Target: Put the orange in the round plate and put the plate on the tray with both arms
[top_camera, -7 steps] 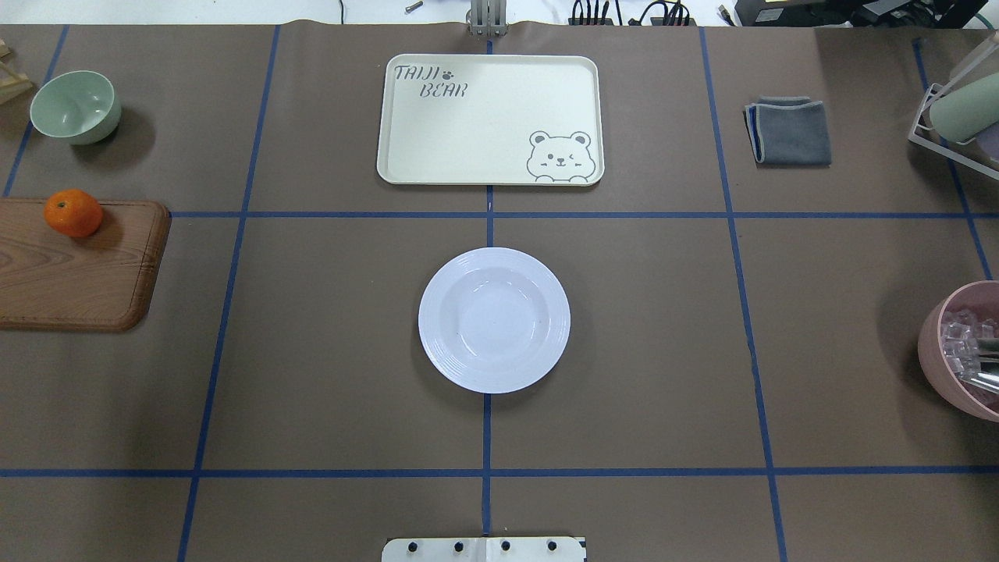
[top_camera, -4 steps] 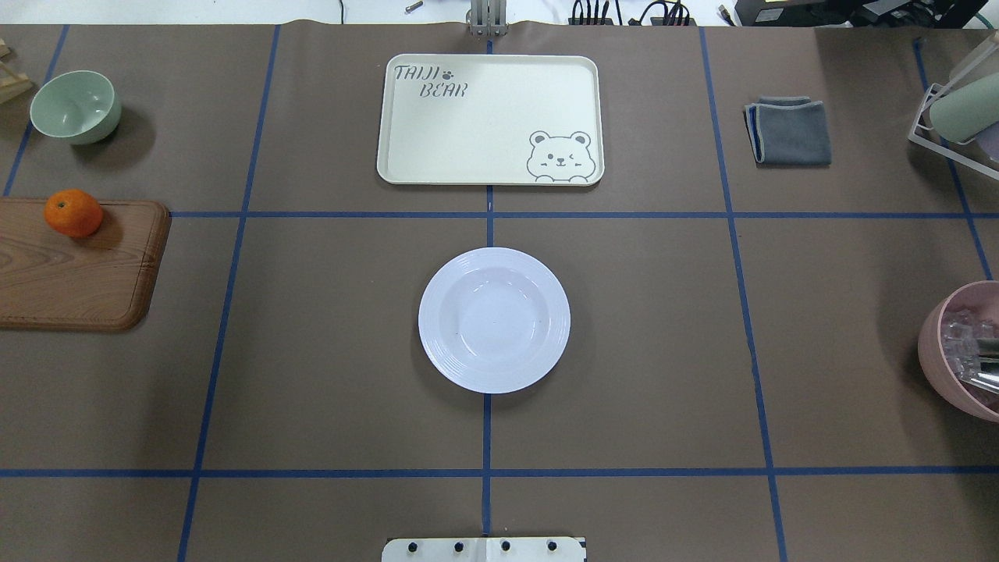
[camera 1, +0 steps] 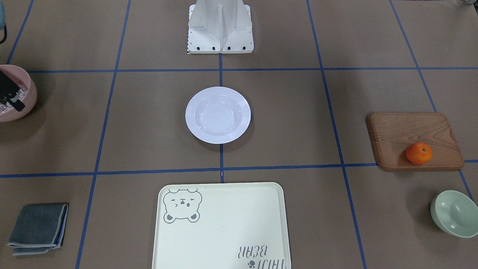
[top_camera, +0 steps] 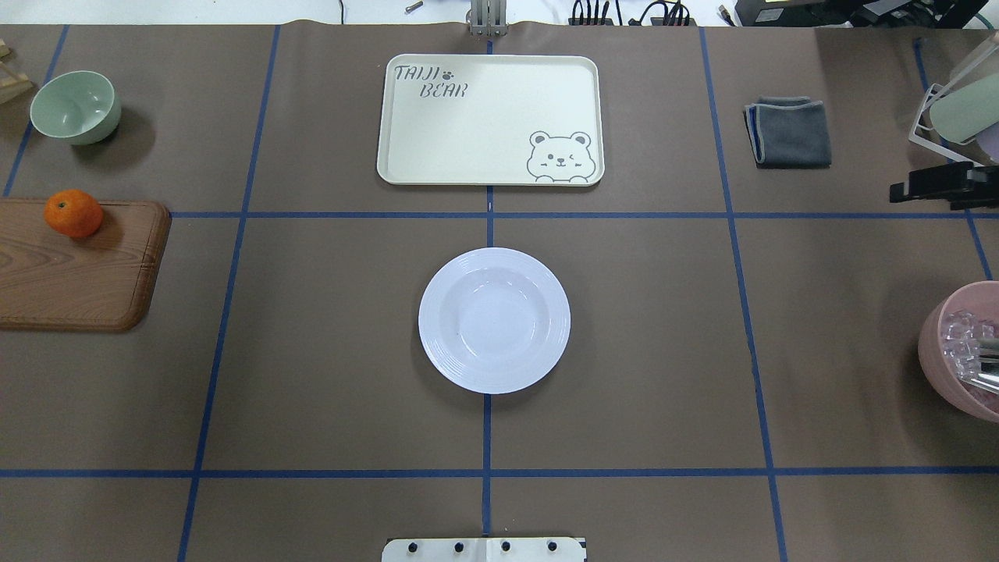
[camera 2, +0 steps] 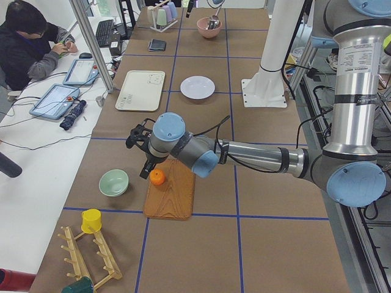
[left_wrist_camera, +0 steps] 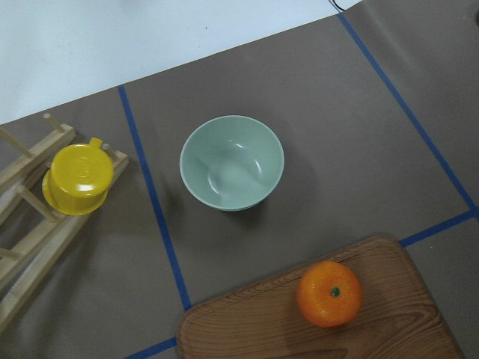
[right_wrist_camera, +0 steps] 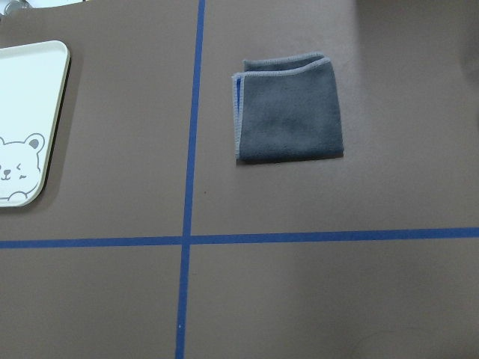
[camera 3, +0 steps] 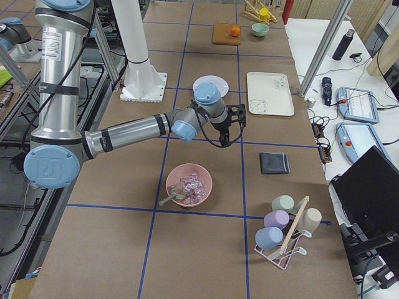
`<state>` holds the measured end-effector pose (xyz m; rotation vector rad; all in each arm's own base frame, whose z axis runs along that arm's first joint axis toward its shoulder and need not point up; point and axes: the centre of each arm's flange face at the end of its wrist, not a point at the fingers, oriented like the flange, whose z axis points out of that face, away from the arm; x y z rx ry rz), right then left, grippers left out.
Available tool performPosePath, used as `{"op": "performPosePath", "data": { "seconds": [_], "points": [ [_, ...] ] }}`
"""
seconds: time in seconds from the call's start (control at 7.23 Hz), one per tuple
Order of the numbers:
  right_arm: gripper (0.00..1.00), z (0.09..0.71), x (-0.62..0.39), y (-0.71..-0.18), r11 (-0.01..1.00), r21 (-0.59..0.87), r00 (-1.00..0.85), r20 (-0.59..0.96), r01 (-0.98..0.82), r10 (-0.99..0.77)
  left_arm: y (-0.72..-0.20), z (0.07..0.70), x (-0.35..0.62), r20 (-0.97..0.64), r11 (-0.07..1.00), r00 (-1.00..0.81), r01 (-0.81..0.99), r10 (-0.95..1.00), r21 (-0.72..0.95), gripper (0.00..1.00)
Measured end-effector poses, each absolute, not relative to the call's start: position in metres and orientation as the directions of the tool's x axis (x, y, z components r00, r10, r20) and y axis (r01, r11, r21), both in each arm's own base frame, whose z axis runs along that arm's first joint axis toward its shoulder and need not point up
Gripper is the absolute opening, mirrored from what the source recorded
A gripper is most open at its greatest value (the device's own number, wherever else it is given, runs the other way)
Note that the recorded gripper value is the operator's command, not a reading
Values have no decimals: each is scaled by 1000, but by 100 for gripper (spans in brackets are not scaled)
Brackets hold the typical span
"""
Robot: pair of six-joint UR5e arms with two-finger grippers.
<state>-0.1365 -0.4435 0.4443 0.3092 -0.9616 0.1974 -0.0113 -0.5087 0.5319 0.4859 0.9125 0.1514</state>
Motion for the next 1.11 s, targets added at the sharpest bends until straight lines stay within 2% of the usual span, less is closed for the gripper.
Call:
{"op": "performPosePath", "data": {
  "seconds": [0.28, 0.69, 1.11],
  "points": [
    [100, 430, -203, -423, 930, 151, 579, 812, -336, 77, -509, 536, 38, -742, 905, 610, 89, 280, 415, 99],
    [100, 423, -286, -402, 918, 202, 667, 740, -341, 85, -515, 569, 98, -693, 914, 673, 60, 259, 400, 99],
    [100, 422, -309, -391, 919, 223, 686, 725, -323, 65, -532, 597, 139, -659, 909, 698, 26, 282, 417, 99]
  ]
}}
